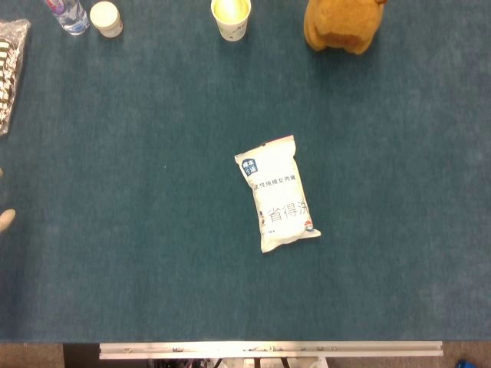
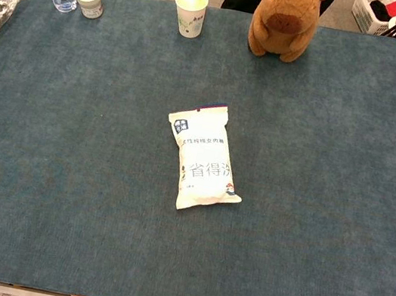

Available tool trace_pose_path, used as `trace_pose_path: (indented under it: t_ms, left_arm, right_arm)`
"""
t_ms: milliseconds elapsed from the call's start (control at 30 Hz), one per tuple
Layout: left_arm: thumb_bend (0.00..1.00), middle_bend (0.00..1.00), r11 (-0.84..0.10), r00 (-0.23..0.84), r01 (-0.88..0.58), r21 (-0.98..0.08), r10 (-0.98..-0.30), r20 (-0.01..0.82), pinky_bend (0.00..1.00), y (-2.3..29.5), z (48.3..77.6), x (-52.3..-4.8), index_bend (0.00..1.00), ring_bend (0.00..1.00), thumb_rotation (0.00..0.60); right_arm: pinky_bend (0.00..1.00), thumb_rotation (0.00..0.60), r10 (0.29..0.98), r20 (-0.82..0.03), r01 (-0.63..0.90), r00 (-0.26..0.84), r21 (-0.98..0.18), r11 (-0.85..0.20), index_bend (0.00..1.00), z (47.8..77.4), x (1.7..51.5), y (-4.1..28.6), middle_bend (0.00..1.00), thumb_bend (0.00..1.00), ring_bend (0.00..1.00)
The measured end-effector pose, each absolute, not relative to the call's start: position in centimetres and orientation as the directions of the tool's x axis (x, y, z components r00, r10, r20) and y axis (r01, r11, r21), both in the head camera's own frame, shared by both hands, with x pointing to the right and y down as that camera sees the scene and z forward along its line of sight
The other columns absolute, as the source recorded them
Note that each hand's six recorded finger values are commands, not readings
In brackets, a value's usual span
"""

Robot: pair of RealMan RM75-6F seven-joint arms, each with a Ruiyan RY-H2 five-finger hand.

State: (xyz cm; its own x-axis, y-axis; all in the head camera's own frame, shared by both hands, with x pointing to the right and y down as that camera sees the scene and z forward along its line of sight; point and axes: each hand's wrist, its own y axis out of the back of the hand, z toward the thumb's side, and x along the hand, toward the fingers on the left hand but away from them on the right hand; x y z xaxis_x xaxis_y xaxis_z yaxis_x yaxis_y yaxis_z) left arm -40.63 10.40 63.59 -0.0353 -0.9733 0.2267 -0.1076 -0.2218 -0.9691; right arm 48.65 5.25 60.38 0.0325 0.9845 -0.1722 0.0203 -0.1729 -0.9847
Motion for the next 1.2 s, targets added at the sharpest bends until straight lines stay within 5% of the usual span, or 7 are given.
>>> trace_pose_path:
  t_ms: [533, 700, 867, 1033, 1200]
  left_arm:
    - [0.00, 0.34, -0.221, -0.045, -0.105, -0.970, -0.973, 0.227, 0.66, 11.3, 63.1, -40.4, 0.42, 0.36, 0.600]
    - [0.00, 0.34, -0.216, -0.064, -0.131, -0.968, -0.972, 0.226, 0.66, 11.9, 62.8, -40.8, 0.42, 0.36, 0.600]
    - [0.00, 0.34, -0.215, -0.068, -0.140, -0.967, -0.972, 0.226, 0.66, 12.1, 62.7, -41.1, 0.42, 0.36, 0.600]
    - [0.00, 0.34, -0.213, -0.083, -0.144, -0.966, -0.970, 0.227, 0.66, 12.4, 62.6, -41.4, 0.42, 0.36, 0.600]
    - [0.00, 0.34, -0.219, -0.078, -0.142, -0.965, -0.970, 0.231, 0.66, 12.3, 62.7, -41.4, 0.42, 0.36, 0.600]
  right_arm:
    - [0.23, 0.600, 0.979, -0.192, 0.049, 0.063, -0.979, -0.195, 0.32, 61.9, 48.0, 5.0, 0.30, 0.03, 0.16]
    - [0.50, 0.600, 0.971, -0.218, 0.061, 0.095, -0.973, -0.224, 0.30, 62.1, 47.4, 5.0, 0.30, 0.04, 0.18]
    - [0.73, 0.600, 0.952, -0.269, 0.059, 0.148, -0.958, -0.280, 0.25, 62.4, 46.5, 4.8, 0.46, 0.06, 0.38]
    - [0.88, 0.600, 0.929, -0.320, 0.033, 0.184, -0.943, -0.331, 0.21, 63.0, 45.4, 4.1, 0.71, 0.20, 0.63]
    - [0.99, 0.600, 0.910, -0.346, 0.014, 0.226, -0.933, -0.358, 0.21, 63.2, 43.8, 3.4, 0.94, 0.64, 0.82]
